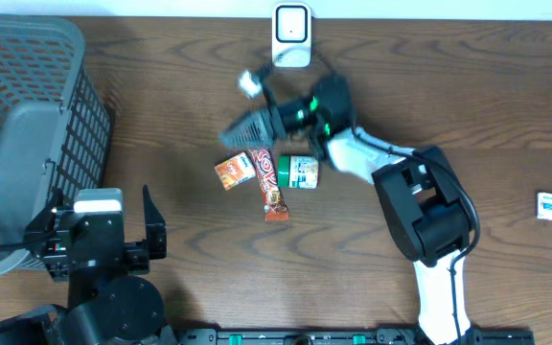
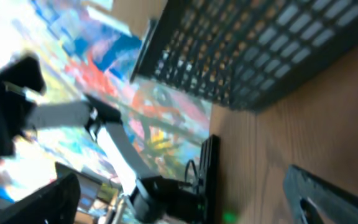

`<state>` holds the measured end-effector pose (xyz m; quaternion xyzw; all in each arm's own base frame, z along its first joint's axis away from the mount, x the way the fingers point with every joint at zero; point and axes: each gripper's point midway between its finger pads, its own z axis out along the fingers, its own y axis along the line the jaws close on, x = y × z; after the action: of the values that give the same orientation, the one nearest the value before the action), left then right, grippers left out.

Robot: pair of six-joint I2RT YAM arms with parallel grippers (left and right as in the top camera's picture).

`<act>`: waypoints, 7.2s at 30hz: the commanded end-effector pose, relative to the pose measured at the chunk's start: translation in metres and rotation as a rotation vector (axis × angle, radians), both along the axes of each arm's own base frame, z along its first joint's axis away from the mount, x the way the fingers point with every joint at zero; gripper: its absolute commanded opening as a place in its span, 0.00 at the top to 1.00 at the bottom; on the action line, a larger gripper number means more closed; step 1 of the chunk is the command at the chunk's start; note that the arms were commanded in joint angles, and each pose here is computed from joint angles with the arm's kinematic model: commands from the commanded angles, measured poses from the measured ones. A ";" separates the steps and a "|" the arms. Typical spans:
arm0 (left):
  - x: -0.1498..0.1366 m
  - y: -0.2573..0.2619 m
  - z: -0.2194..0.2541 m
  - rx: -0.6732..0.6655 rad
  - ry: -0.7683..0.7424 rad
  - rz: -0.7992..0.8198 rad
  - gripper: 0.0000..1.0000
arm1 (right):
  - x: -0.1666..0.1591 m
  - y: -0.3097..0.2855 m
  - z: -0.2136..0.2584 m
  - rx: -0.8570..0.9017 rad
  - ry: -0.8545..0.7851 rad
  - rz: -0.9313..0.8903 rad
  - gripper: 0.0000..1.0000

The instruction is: Scan the item barcode

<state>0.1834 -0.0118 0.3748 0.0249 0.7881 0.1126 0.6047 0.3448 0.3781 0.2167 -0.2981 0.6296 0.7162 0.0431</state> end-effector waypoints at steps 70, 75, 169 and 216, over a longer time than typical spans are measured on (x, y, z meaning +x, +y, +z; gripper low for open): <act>0.000 0.002 0.001 -0.009 -0.005 0.009 0.02 | -0.089 -0.064 -0.217 -1.694 -0.369 -0.405 0.28; 0.000 0.002 0.001 -0.009 -0.005 0.009 0.02 | -0.084 -0.059 -0.218 -1.670 -0.373 -0.423 0.66; 0.000 0.002 0.001 -0.009 -0.005 0.009 0.02 | -0.131 -0.166 -0.250 -1.165 0.103 -0.193 0.08; 0.000 0.002 0.001 -0.009 -0.005 0.009 0.02 | -0.083 -0.106 -0.190 -0.826 -0.619 -0.108 0.01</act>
<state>0.1834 -0.0118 0.3749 0.0235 0.7880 0.1114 0.6050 0.2649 0.2605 0.0347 -0.4351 0.8428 0.2762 0.1554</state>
